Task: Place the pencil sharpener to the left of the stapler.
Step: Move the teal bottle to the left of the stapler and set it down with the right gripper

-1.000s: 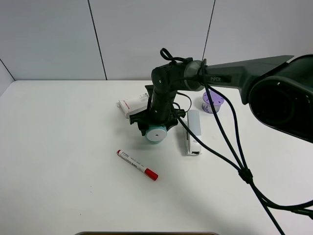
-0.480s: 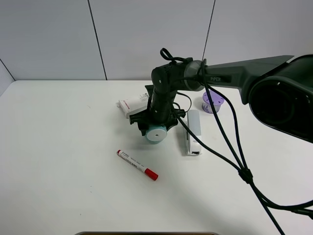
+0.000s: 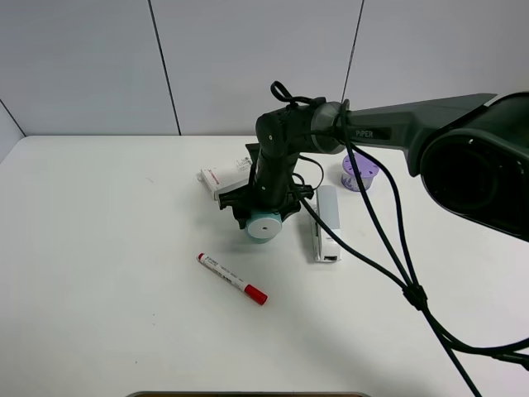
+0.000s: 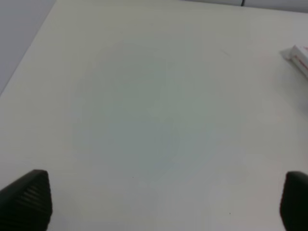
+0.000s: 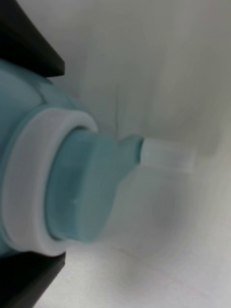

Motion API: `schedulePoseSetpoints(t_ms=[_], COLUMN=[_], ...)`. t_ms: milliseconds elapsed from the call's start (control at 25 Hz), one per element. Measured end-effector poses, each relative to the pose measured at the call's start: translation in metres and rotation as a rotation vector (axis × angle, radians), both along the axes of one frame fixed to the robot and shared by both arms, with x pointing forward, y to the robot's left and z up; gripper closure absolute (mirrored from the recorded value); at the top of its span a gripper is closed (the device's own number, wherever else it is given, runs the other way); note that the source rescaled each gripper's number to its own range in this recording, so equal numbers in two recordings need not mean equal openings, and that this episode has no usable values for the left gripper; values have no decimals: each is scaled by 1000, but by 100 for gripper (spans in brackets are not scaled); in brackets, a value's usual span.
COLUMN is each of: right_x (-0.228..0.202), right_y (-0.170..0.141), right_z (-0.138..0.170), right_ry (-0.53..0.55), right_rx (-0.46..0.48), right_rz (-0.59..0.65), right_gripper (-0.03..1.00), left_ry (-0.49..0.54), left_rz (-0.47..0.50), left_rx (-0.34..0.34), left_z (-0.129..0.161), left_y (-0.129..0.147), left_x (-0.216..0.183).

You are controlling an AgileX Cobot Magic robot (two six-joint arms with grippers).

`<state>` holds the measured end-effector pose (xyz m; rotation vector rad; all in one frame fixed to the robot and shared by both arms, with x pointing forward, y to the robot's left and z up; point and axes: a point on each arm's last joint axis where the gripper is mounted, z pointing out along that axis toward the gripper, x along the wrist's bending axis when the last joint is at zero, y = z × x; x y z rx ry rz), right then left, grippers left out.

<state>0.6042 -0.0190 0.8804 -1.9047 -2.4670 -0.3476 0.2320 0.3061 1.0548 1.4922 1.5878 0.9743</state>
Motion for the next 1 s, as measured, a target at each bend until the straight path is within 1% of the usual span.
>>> schedulePoseSetpoints(t_ms=[360,400,440,480,520,600,640,680,720,800,1000], right_x=[0,0,0,0,-1,-1,-1,-1,-2,-2,-2], right_y=[0,0,0,1,1,1,1,1,0,0,0], right_z=[0,0,0,0,0,0,0,0,0,0,1], right_ry=[1,2,4,7,9,12,15,19,22,27,27], right_rx=[2,1,4,9,9,9,9,8,6,4,3], right_rz=[-9,-9,-11,-14,-15,-16,-17,-17,-17,-17,-16], right_gripper=[92,90,83,71,55,28,16,10,4,0,-3], left_ry=[0,0,0,0,0,0,0,0,0,0,0], left_rz=[0,0,0,0,0,0,0,0,0,0,0], left_rx=[0,0,0,0,0,0,0,0,0,0,0], left_z=[0,0,0,0,0,0,0,0,0,0,0], left_y=[0,0,0,0,0,0,0,0,0,0,0], left_x=[0,0,0,0,0,0,0,0,0,0,0])
